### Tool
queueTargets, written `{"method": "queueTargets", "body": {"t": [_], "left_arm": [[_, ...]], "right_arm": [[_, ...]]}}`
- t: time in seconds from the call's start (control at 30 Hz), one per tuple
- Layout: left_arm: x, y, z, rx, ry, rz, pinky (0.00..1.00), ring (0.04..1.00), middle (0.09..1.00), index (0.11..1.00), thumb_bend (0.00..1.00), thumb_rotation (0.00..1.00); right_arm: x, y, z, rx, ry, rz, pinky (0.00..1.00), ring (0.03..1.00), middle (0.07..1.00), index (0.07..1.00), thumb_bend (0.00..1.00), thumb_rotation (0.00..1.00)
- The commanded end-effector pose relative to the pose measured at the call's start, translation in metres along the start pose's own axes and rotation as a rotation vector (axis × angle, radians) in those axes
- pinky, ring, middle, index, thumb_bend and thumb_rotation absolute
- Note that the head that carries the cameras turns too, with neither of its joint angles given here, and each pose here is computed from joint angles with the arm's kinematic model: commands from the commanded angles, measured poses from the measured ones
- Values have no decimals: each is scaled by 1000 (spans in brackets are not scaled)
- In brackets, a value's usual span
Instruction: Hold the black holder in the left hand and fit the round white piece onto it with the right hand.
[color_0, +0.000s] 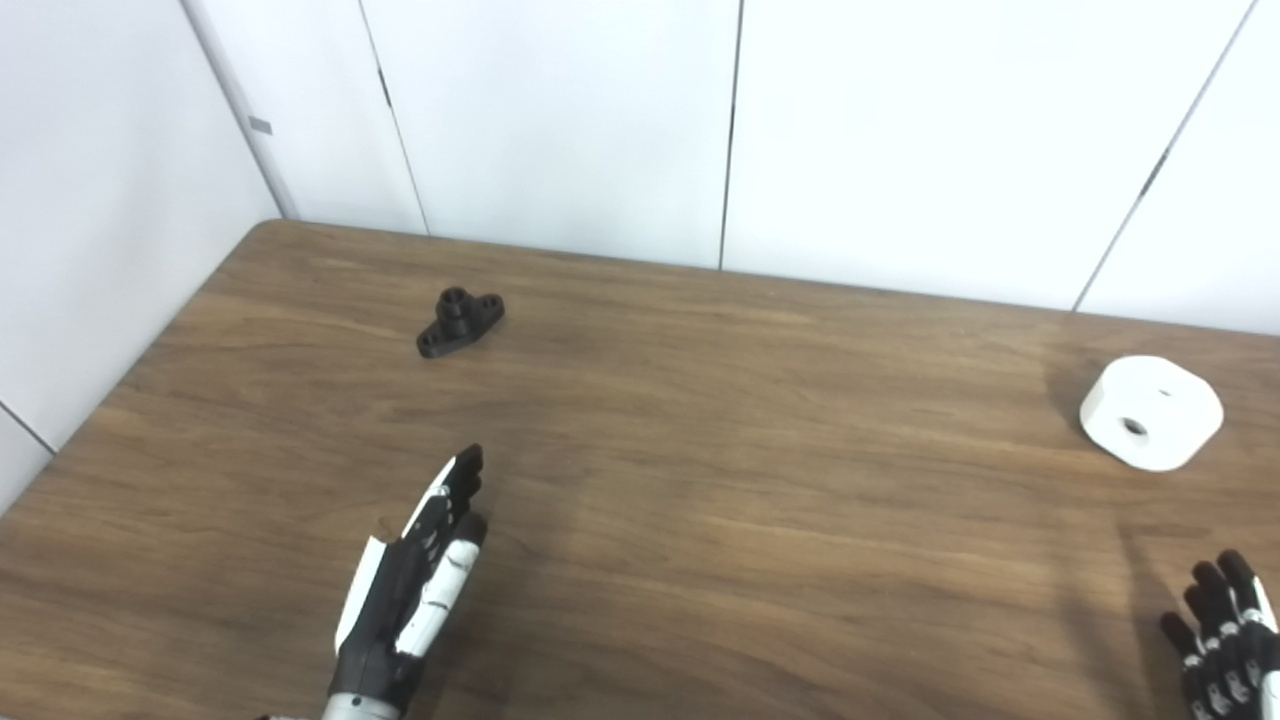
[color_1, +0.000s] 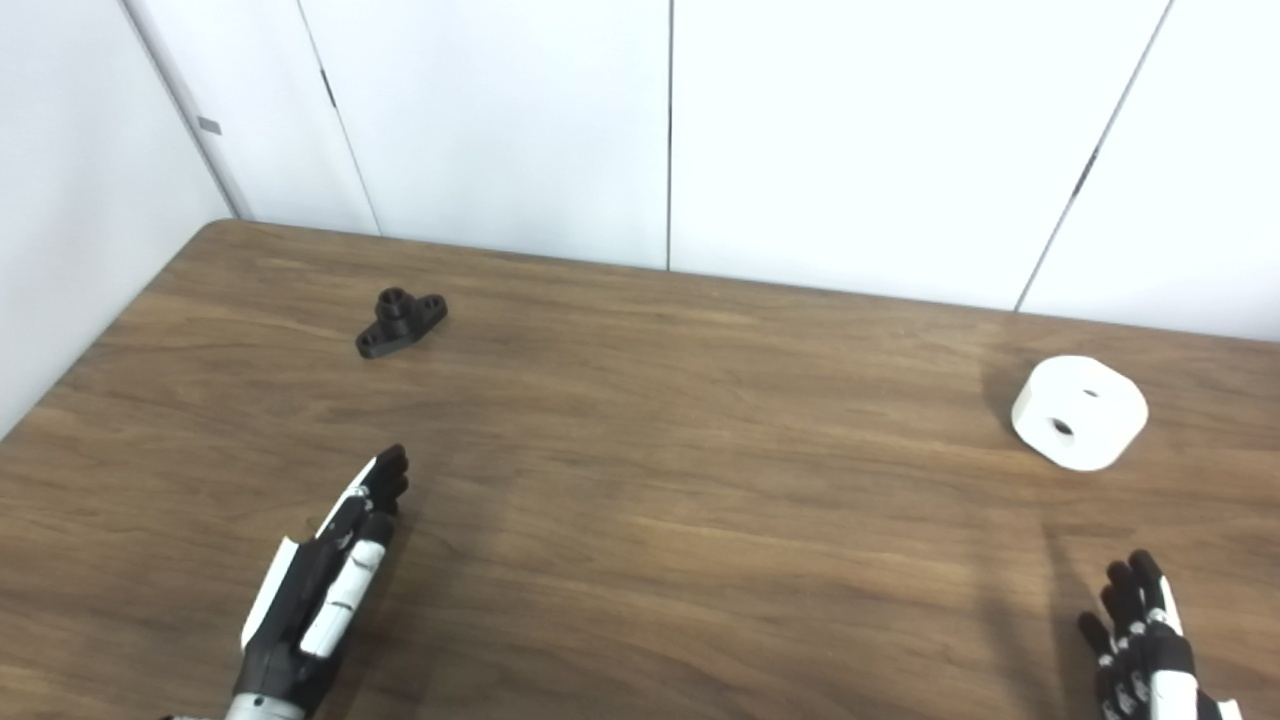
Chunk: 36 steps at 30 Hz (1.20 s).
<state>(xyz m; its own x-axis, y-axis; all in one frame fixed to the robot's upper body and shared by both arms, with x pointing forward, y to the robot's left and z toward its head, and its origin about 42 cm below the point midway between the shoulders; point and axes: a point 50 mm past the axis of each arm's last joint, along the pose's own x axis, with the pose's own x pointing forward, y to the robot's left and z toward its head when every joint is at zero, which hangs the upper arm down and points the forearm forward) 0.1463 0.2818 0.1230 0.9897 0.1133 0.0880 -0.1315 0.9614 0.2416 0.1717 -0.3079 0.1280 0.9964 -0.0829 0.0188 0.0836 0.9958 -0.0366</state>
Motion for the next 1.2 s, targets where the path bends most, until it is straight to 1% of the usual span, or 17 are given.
{"method": "queueTargets", "body": {"t": [0.0, 0.07, 0.1, 0.13, 0.2, 0.27, 0.37, 0.47, 0.5, 0.63, 0.7, 0.73, 0.83, 0.97, 1.1, 1.17], "left_arm": [[4, 5, 18, 92, -50, 25, 902, 957, 974, 963, 533, 606], [13, 13, 33, 231, -68, 67, 913, 958, 972, 963, 553, 547], [16, 16, 37, 285, -72, 90, 886, 933, 949, 949, 593, 530], [23, 21, 43, 313, -86, 107, 876, 924, 941, 944, 606, 524], [34, 28, 51, 339, -100, 125, 905, 942, 957, 950, 599, 448], [43, 34, 58, 378, -99, 151, 905, 943, 962, 956, 592, 405], [58, 44, 66, 447, -95, 216, 913, 941, 958, 951, 647, 385], [73, 52, 68, 486, -81, 256, 905, 945, 956, 934, 696, 367], [77, 54, 69, 504, -68, 264, 889, 942, 955, 930, 707, 367], [94, 59, 70, 580, -28, 301, 864, 937, 953, 930, 755, 420], [103, 61, 71, 602, -13, 319, 878, 943, 947, 923, 780, 443], [107, 61, 71, 609, -4, 326, 904, 956, 948, 921, 793, 449], [116, 62, 72, 633, 16, 340, 925, 968, 944, 913, 797, 456], [132, 69, 67, 678, 41, 363, 895, 966, 938, 906, 830, 521], [148, 77, 62, 694, 53, 382, 903, 965, 940, 903, 821, 489], [157, 81, 60, 715, 66, 385, 897, 959, 936, 899, 817, 493]], "right_arm": [[0, 0, 1, -5, -21, -5, 1000, 1000, 984, 975, 601, 1000], [1, -1, 1, -8, -17, -9, 1000, 1000, 979, 973, 610, 1000], [1, -1, 0, -9, -16, -11, 1000, 1000, 978, 975, 622, 1000], [1, 0, 0, -8, -17, -13, 1000, 1000, 978, 975, 627, 1000], [1, 0, 0, -1, -24, -14, 1000, 1000, 974, 975, 621, 1000], [0, 1, 0, 1, -24, -11, 1000, 1000, 976, 978, 618, 1000], [0, 2, 2, -13, -18, -11, 1000, 1000, 978, 972, 606, 1000], [0, 1, 2, -11, -25, -12, 1000, 1000, 976, 965, 606, 1000], [0, 0, 2, -10, -27, -12, 1000, 1000, 973, 962, 602, 1000], [-1, -1, 1, -16, -27, -9, 1000, 1000, 960, 951, 618, 1000], [-1, -1, 1, -15, -30, -9, 1000, 1000, 959, 946, 622, 1000], [-1, -1, 1, -14, -30, -10, 1000, 1000, 956, 947, 616, 1000], [0, -2, 1, -12, -30, -8, 1000, 1000, 959, 949, 606, 1000], [0, -2, 2, -9, -33, -8, 1000, 1000, 961, 951, 592, 1000], [0, -3, 1, -3, -36, -2, 1000, 1000, 961, 956, 591, 1000], [-1, -3, 2, -6, -35, -1, 1000, 1000, 960, 957, 597, 1000]]}}
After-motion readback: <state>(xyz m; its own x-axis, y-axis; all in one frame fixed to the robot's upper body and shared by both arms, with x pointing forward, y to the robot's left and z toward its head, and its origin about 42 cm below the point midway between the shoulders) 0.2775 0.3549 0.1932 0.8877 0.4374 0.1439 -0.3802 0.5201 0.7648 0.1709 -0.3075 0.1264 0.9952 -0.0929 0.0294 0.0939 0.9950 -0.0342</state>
